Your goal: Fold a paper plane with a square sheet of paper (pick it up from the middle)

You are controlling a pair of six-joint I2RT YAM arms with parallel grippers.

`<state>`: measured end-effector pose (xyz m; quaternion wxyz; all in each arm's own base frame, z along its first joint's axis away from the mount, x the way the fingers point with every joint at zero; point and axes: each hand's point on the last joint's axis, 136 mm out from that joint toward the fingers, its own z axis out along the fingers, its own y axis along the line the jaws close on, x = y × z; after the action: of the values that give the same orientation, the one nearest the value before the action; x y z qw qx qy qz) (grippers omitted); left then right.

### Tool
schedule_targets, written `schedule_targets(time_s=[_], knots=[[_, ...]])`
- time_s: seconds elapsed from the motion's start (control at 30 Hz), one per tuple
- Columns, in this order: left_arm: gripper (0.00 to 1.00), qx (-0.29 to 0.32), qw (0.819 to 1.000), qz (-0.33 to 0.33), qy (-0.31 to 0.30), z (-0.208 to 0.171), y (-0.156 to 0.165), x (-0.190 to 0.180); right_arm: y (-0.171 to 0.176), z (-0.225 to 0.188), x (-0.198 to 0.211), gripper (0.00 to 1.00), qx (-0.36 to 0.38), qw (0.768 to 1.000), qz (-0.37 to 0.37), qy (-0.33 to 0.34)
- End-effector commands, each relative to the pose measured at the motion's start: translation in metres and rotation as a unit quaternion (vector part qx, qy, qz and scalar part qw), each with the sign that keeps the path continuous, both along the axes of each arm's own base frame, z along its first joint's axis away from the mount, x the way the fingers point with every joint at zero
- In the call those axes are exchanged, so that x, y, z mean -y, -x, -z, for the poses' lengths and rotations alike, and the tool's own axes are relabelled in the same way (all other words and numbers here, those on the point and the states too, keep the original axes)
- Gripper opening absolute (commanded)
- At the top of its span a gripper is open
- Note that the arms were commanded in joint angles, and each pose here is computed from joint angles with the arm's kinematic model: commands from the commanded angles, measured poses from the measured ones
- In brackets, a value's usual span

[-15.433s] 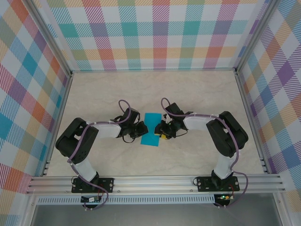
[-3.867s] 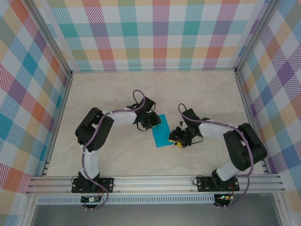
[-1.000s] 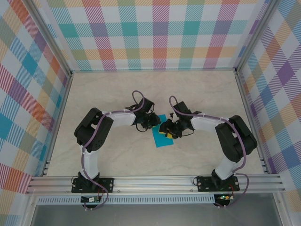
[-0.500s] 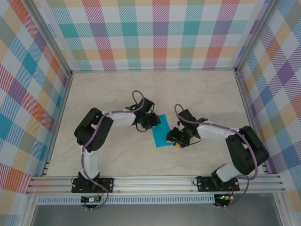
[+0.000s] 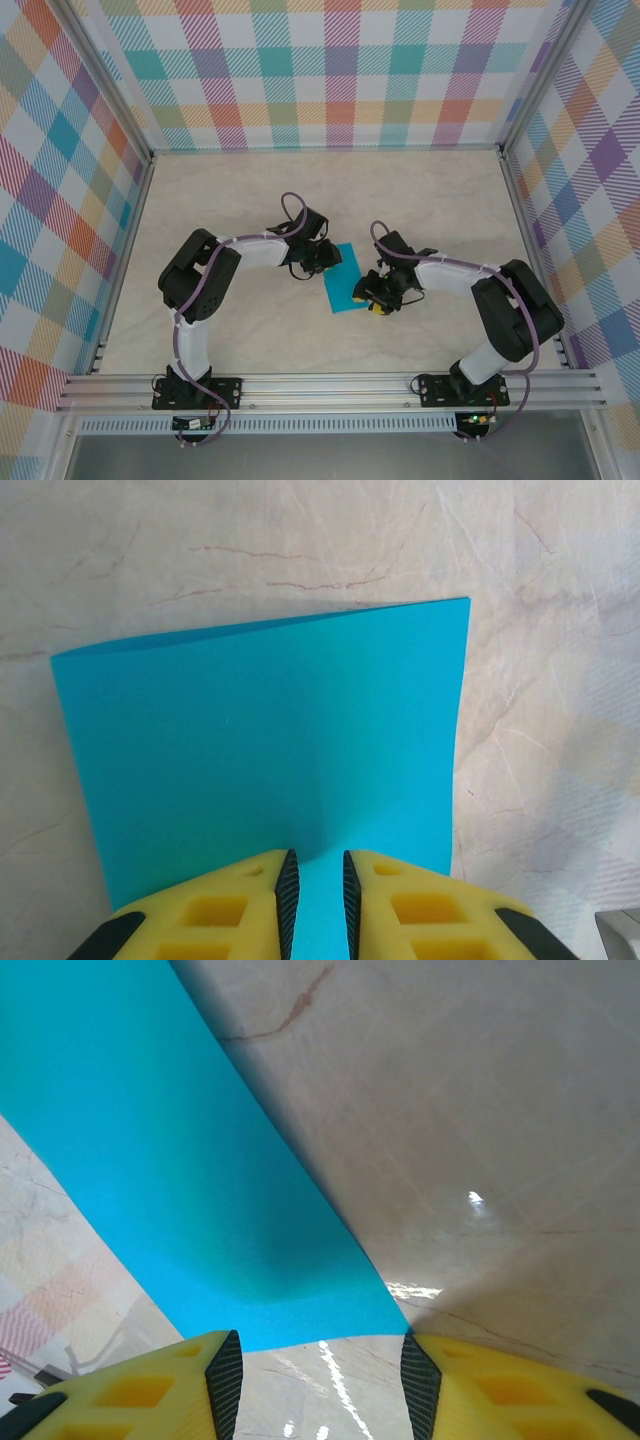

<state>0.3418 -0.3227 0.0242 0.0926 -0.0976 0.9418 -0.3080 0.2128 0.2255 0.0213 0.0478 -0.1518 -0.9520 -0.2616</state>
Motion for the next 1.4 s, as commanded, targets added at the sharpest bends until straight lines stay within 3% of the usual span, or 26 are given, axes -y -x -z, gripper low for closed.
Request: schedule_targets(time_s=[0.0, 0.4, 0.67, 1.37], knots=[[0.22, -0.045, 0.999, 0.007, -0.029, 0.022, 0.021, -0.015, -0.034, -0.011, -0.030, 0.47, 0.052, 0.997, -0.001, -0.050], [0.23, -0.041, 0.999, 0.007, -0.025, 0.018, 0.022, -0.015, -0.054, -0.023, -0.035, 0.51, 0.076, 0.996, 0.000, -0.041], [0.23, -0.033, 0.999, 0.011, -0.018, 0.013, 0.020, -0.012, -0.061, -0.028, -0.036, 0.56, 0.105, 0.993, -0.044, -0.044], [0.23, -0.032, 0.999, 0.011, -0.024, 0.010, 0.021, -0.014, -0.057, -0.030, -0.040, 0.45, 0.106, 0.987, -0.091, -0.081]])
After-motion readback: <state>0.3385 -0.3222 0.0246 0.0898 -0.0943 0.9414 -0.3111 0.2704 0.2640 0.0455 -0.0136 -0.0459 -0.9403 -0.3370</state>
